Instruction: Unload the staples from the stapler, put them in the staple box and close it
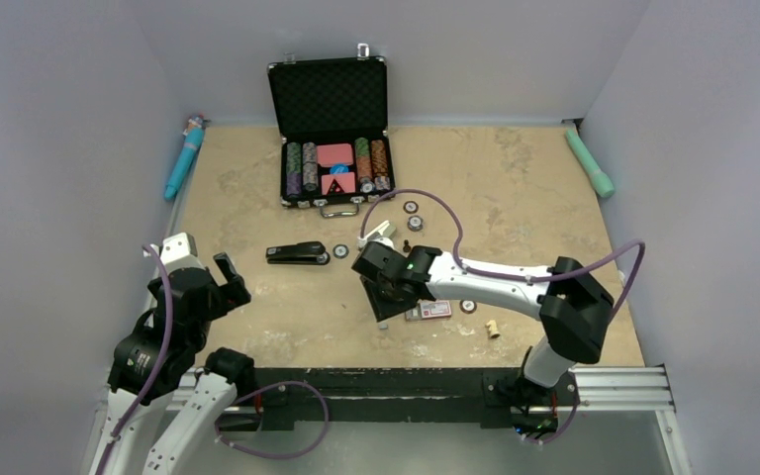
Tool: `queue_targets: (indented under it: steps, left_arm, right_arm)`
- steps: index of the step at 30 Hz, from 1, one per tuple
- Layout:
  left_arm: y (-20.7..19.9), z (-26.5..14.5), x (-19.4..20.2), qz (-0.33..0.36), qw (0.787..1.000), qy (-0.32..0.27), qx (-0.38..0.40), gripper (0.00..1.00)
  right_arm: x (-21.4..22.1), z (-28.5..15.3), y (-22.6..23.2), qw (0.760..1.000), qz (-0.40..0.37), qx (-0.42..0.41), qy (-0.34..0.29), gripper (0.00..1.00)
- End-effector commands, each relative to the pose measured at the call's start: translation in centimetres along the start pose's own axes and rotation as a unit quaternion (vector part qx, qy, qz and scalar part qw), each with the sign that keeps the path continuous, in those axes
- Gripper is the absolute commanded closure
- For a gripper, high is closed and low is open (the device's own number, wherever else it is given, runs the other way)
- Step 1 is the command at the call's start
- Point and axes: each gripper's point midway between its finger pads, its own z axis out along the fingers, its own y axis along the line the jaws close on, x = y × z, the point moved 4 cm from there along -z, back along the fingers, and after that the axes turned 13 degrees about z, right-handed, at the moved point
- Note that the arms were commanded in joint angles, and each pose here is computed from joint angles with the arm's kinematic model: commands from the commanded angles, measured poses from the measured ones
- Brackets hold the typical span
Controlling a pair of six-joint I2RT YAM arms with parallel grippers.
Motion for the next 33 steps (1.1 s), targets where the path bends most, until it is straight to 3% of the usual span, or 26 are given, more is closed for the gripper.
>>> queue_targets:
  steps: [1, 7, 33]
  left_arm:
    - [0.2, -0.3, -0.7, -0.013, 1.0, -0.014, -0.006, 0.07]
    - [0.2, -0.2, -0.6, -0.011, 1.0, -0.01, -0.009, 0.07]
    - [0.2, -0.3, -0.6, -0.012, 1.0, -0.012, -0.007, 0.07]
  right_arm:
    - [-0.2, 0.4, 0.8, 1.0, 0.006, 0.002, 0.011, 0.58]
    - [0.8, 2.2, 0.7, 0.999, 0.021, 0.018, 0.041, 0.58]
    - [1.4, 5.5, 0.8, 0.997, 0.039, 0.038, 0.052, 0.6]
